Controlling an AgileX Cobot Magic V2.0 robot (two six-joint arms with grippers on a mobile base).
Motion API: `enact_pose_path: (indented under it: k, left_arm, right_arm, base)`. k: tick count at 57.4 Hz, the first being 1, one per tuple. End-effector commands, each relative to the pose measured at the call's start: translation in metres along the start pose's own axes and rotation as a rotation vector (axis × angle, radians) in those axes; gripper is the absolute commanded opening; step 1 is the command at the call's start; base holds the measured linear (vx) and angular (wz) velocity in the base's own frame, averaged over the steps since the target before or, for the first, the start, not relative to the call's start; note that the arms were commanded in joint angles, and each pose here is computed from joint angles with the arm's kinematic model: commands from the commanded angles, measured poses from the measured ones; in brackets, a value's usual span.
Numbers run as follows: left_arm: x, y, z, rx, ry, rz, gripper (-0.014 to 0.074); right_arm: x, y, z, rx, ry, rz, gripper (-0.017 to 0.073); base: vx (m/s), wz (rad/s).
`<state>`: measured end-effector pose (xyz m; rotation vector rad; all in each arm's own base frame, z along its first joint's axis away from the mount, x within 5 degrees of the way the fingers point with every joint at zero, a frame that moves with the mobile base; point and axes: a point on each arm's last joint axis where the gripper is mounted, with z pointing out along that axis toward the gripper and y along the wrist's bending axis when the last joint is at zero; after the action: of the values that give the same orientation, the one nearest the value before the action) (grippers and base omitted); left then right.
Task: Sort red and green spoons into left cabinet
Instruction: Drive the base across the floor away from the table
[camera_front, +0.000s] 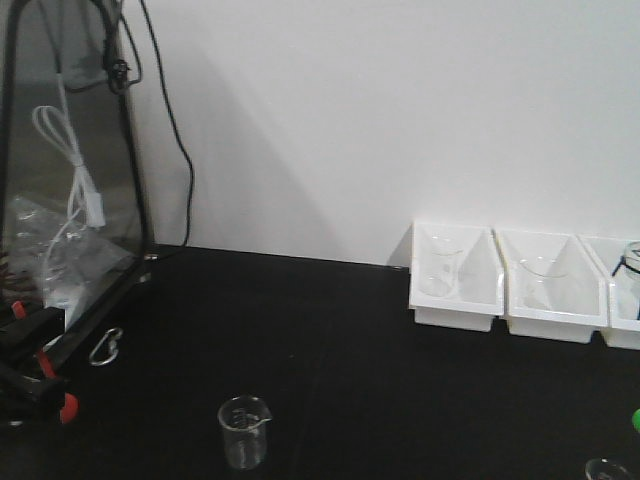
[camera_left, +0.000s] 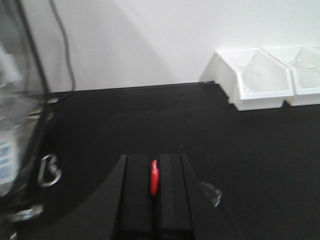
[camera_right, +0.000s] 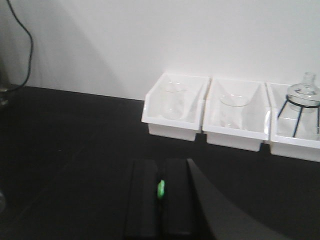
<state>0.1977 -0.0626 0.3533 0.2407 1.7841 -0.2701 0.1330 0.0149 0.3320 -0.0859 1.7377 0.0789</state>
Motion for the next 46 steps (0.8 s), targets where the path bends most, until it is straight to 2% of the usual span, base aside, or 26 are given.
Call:
enact_pose_path:
  k: [1,46]
  left_arm:
    - [-0.0216,-0.0006,-0.0063,-0.005,-0.132,-0.016,-0.0003]
    - [-0.0216,-0.0006,-0.0063,-0.005,-0.132,-0.016,-0.0003]
  right_arm:
    - [-0.0192,0.0007,-0.0036,-0.008,-0.112,-0.006,-0.0003]
    - [-0.0189,0.0006,-0.0036,-0.007,-0.11,-0.006,-0.0003]
  base:
    - [-0.13,0.5]
    - [-0.14,0.57]
